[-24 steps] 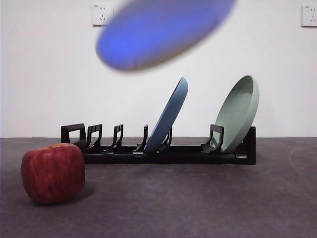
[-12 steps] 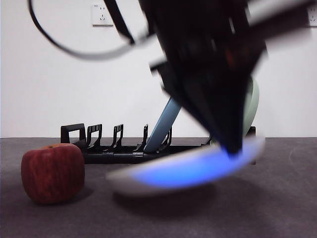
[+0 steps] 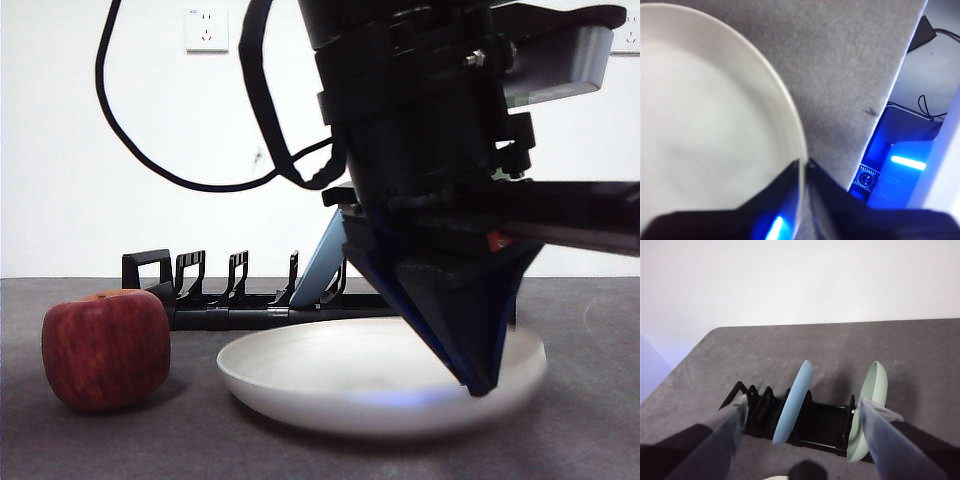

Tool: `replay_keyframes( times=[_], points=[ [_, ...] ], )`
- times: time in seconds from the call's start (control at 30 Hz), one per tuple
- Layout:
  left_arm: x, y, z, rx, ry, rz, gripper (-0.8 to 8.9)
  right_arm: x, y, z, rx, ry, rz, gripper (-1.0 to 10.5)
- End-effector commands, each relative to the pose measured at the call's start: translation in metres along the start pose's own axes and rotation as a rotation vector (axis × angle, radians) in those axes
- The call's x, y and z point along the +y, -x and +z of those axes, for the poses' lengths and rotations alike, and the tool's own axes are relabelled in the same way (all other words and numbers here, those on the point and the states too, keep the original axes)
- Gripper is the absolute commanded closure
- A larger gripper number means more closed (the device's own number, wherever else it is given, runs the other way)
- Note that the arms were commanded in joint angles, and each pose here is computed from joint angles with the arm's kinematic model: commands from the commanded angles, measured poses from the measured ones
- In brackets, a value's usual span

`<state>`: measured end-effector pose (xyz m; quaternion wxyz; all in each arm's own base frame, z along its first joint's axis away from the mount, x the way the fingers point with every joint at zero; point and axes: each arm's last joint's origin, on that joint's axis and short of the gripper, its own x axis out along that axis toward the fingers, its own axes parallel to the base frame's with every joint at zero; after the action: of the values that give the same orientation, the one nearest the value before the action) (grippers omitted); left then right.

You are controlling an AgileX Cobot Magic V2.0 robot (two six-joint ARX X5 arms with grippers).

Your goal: Take the yellow plate from the plate rack,put the plate on the table,take the apple from the table,put the apple in the plate

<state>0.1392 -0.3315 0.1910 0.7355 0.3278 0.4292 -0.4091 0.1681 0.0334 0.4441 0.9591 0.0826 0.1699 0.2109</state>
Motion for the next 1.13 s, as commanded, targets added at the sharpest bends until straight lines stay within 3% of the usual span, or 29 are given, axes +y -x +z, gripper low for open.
replay_keyframes(
  times=[0.03, 0.23, 0.5, 0.8, 0.93, 1.13],
  points=[
    [0.005, 0.004, -0.001, 0.0, 0.048, 0.06, 5.47, 0.001, 0.0, 0.001, -0.006, 0.008, 0.006, 5.7],
    [0.016, 0.045, 0.003, -0.108, 0.077, 0.182, 5.49, 0.006, -0.001, 0.001, -0.006, 0.019, 0.036, 5.7],
    [0.061, 0.157, -0.008, -0.467, 0.245, 0.23, 5.63, 0.026, -0.017, -0.004, 0.043, 0.08, 0.16, 5.7],
    [0.126, 0.262, -0.076, -0.74, 0.505, 0.466, 5.63, 0.074, -0.054, -0.023, 0.175, 0.218, 0.38, 5.6],
    [0.134, 0.294, -0.109, -0.81, 0.596, 0.581, 5.63, 0.1, -0.079, -0.038, 0.244, 0.296, 0.445, 4.7],
    [0.126, 0.321, -0.148, -0.829, 0.67, 0.697, 5.63, 0.141, -0.121, -0.072, 0.349, 0.375, 0.507, 4.7]
  ],
)
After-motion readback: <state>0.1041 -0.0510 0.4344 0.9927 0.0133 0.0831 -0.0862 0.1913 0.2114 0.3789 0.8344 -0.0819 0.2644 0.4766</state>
